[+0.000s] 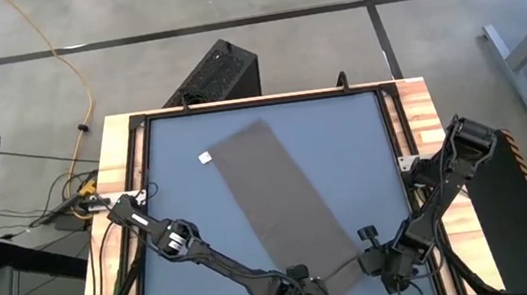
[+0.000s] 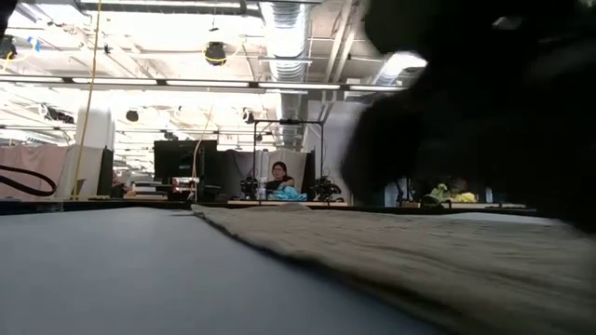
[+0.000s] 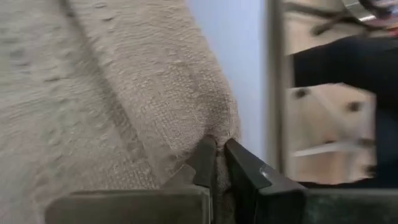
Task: Roll towel into tight, uniform cylinder
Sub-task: Roll the gray towel
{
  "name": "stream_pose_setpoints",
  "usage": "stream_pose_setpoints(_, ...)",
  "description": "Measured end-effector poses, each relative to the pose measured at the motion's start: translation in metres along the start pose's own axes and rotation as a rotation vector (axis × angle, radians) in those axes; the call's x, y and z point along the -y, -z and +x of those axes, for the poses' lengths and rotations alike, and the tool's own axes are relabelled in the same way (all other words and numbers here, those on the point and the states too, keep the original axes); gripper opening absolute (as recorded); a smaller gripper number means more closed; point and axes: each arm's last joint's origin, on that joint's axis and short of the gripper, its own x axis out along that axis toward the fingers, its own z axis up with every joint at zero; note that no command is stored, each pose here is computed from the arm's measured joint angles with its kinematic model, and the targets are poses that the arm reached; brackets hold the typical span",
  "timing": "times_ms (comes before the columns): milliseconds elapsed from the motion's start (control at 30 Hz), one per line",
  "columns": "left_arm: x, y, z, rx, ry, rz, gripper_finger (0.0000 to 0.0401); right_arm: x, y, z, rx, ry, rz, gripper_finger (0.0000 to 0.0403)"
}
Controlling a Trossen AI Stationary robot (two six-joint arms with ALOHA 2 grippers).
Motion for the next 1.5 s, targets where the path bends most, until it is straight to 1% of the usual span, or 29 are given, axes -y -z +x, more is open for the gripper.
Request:
stream_pose_setpoints(100, 0.002, -0.011, 0.001, 0.023, 0.135, -0.004, 0.0004, 0.001, -0.002, -0.001, -0.025, -0.043, 0.041, 0.0026)
stream_pose_setpoints(200, 0.006, -0.022, -0.006, 0.065, 0.225, 0.017, 0.0003, 0.003, -0.005, -0.006, -0.063, -0.116, 0.092, 0.0027)
stream_pose_setpoints(300, 0.004, -0.026, -0.012, 0.057, 0.229, 0.036, 0.0002, 0.006, -0.008, -0.016, -0.097, -0.201, 0.155, 0.0029)
stream_pose_setpoints(367, 0.002, -0.024, -0.014, 0.032, 0.207, 0.033, 0.0002, 0.008, -0.010, -0.022, -0.124, -0.252, 0.195, 0.0028)
stream_pose_setpoints(467, 0.002, -0.025, -0.015, 0.018, 0.219, 0.019, 0.0001, 0.011, -0.014, -0.025, -0.156, -0.311, 0.236, 0.0028)
stream_pose_setpoints(533, 0.002, -0.025, -0.013, 0.022, 0.238, 0.006, 0.0001, 0.016, -0.017, -0.024, -0.176, -0.329, 0.260, 0.0028)
stream_pose_setpoints(633, 0.003, -0.026, -0.013, 0.031, 0.253, -0.006, 0.0004, 0.025, -0.021, -0.014, -0.218, -0.318, 0.303, 0.0029)
stream_pose_setpoints(800, 0.005, -0.026, -0.013, 0.014, 0.300, -0.011, 0.0037, 0.039, -0.025, 0.007, -0.314, -0.347, 0.360, 0.0028)
stream_pose_setpoints(933, 0.008, -0.028, -0.021, 0.009, 0.320, 0.010, 0.0074, 0.044, -0.029, 0.017, -0.346, -0.384, 0.378, 0.0029)
stream_pose_setpoints(1033, 0.011, -0.031, -0.033, 0.028, 0.309, 0.046, 0.0094, 0.047, -0.031, 0.018, -0.346, -0.404, 0.382, 0.0028)
stream_pose_setpoints(1133, 0.016, -0.034, -0.052, 0.062, 0.282, 0.092, 0.0105, 0.051, -0.032, 0.016, -0.345, -0.414, 0.386, 0.0027)
stream_pose_setpoints(1267, 0.025, -0.036, -0.070, 0.169, 0.191, 0.152, 0.0106, 0.058, -0.034, 0.017, -0.360, -0.432, 0.401, 0.0027)
stream_pose_setpoints(1433, 0.038, -0.031, -0.073, 0.309, 0.086, 0.168, 0.0107, 0.064, -0.037, 0.018, -0.362, -0.456, 0.410, 0.0027)
stream_pose_setpoints(1500, 0.041, -0.030, -0.070, 0.345, 0.074, 0.174, 0.0108, 0.066, -0.038, 0.018, -0.363, -0.464, 0.415, 0.0027)
